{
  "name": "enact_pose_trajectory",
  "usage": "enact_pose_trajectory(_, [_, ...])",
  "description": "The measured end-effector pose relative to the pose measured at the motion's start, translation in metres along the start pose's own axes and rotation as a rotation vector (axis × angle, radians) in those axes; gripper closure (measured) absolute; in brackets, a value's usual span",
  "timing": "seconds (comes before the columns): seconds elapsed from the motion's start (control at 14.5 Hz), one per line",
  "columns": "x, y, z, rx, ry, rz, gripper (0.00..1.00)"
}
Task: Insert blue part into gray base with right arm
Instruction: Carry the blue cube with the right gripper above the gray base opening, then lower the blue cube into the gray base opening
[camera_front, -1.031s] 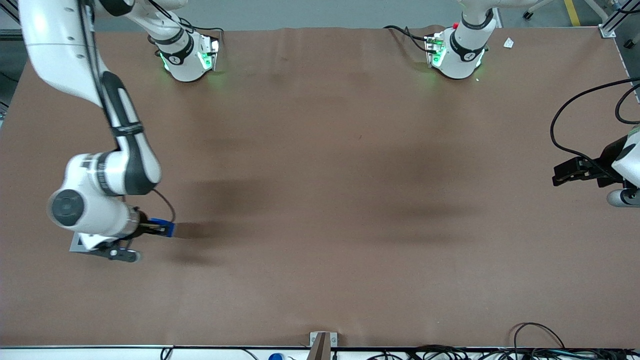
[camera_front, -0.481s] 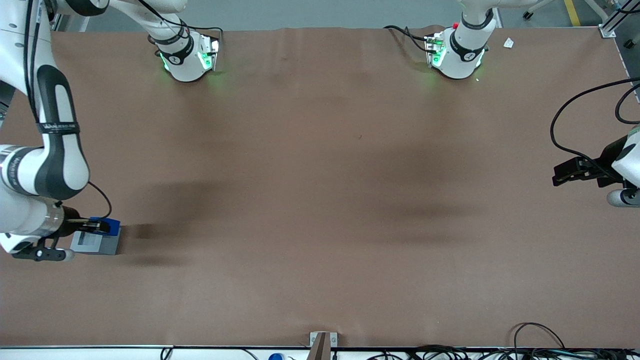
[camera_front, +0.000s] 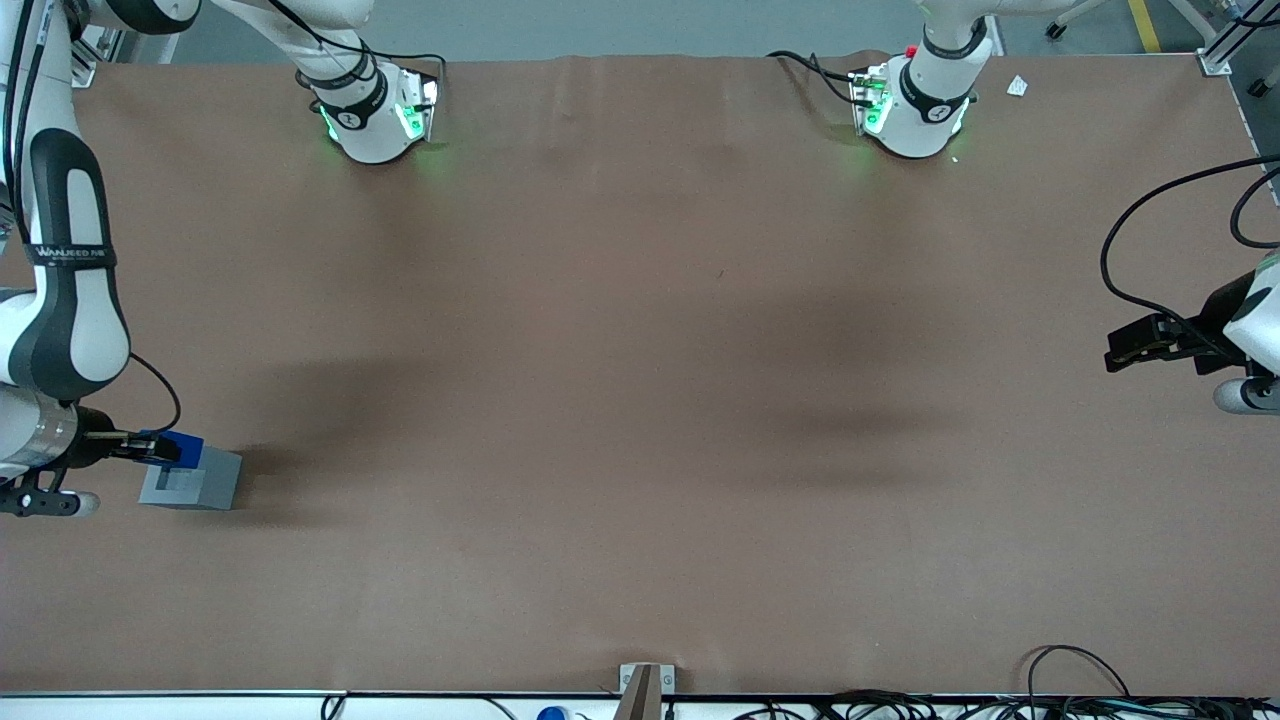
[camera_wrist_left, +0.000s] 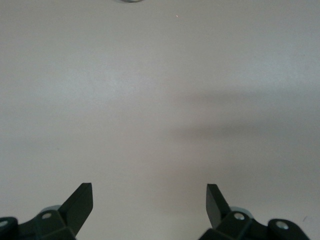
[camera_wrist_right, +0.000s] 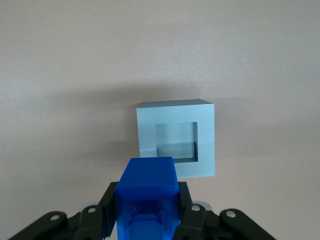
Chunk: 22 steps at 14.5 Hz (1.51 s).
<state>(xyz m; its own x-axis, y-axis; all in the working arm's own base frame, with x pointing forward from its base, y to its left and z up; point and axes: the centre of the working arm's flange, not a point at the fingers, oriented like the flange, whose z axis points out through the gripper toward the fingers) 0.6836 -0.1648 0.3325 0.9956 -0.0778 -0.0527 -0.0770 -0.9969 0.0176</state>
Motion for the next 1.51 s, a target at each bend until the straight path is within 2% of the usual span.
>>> enact_pose_trajectory(0.83, [0.013, 0.017, 0.017, -0.005, 0.017, -0.046, 0.49])
enact_pose_trajectory(1.03, [0.015, 0.028, 0.021, -0.008, 0.032, -0.044, 0.49])
enact_pose_trajectory(1.51, [0.016, 0.029, 0.025, -0.006, 0.029, -0.047, 0.49])
